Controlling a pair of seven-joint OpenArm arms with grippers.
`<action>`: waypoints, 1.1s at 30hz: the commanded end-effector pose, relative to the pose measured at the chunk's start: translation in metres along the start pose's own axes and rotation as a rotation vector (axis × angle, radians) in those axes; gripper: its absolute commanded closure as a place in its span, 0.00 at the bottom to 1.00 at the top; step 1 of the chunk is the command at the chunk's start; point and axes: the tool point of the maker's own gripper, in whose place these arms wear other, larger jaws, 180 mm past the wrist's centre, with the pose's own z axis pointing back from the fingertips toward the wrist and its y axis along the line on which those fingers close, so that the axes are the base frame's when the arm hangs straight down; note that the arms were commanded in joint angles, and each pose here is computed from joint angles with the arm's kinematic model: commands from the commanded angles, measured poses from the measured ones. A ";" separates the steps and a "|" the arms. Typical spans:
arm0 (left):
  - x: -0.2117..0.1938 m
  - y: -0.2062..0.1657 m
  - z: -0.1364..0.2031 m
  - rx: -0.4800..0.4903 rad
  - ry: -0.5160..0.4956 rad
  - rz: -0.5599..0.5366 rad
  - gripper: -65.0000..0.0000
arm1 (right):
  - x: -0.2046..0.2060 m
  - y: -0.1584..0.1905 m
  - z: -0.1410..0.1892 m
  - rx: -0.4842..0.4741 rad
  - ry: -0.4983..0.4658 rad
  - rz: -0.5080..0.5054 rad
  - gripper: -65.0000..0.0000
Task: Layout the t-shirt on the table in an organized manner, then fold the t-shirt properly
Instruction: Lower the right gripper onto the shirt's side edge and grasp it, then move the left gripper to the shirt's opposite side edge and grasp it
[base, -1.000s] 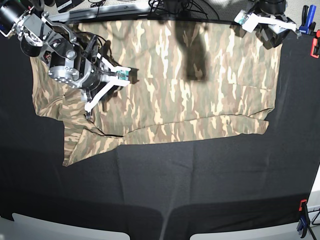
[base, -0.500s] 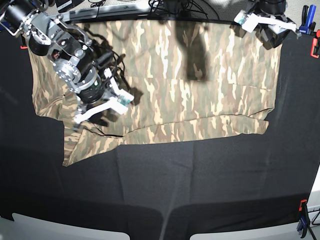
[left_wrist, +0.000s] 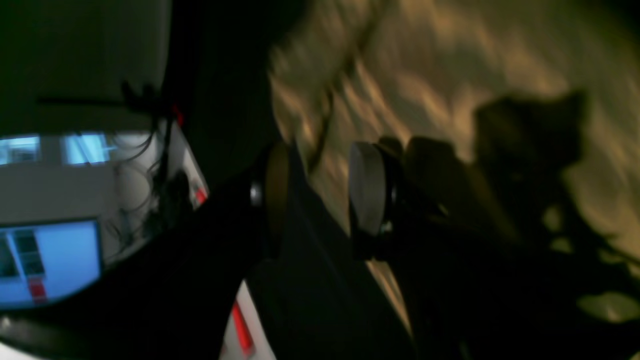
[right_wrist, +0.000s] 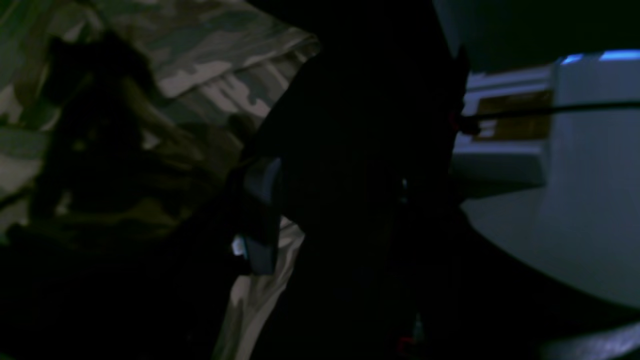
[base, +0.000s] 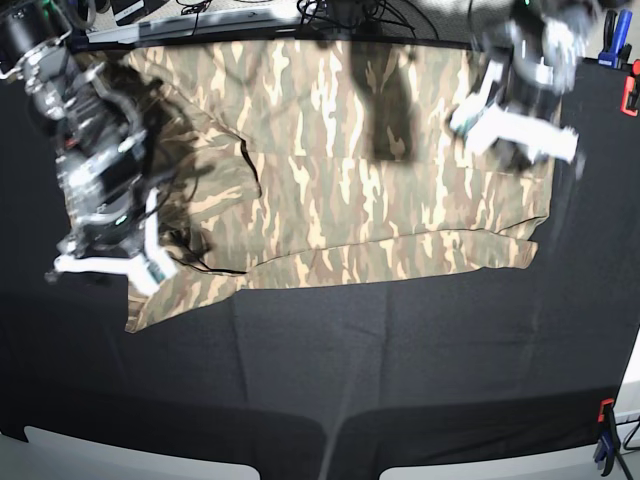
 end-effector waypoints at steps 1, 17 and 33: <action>0.012 0.017 -0.003 0.031 -0.047 0.000 0.71 | 0.008 -0.019 0.001 -0.043 -0.031 -0.020 0.59; -0.069 0.054 -0.101 0.048 0.119 -0.146 0.71 | 0.030 0.003 0.003 0.002 -0.087 -0.107 0.59; -0.075 0.032 -0.112 -0.037 0.026 -0.172 0.71 | 0.043 0.019 0.006 0.035 -0.106 -0.156 0.59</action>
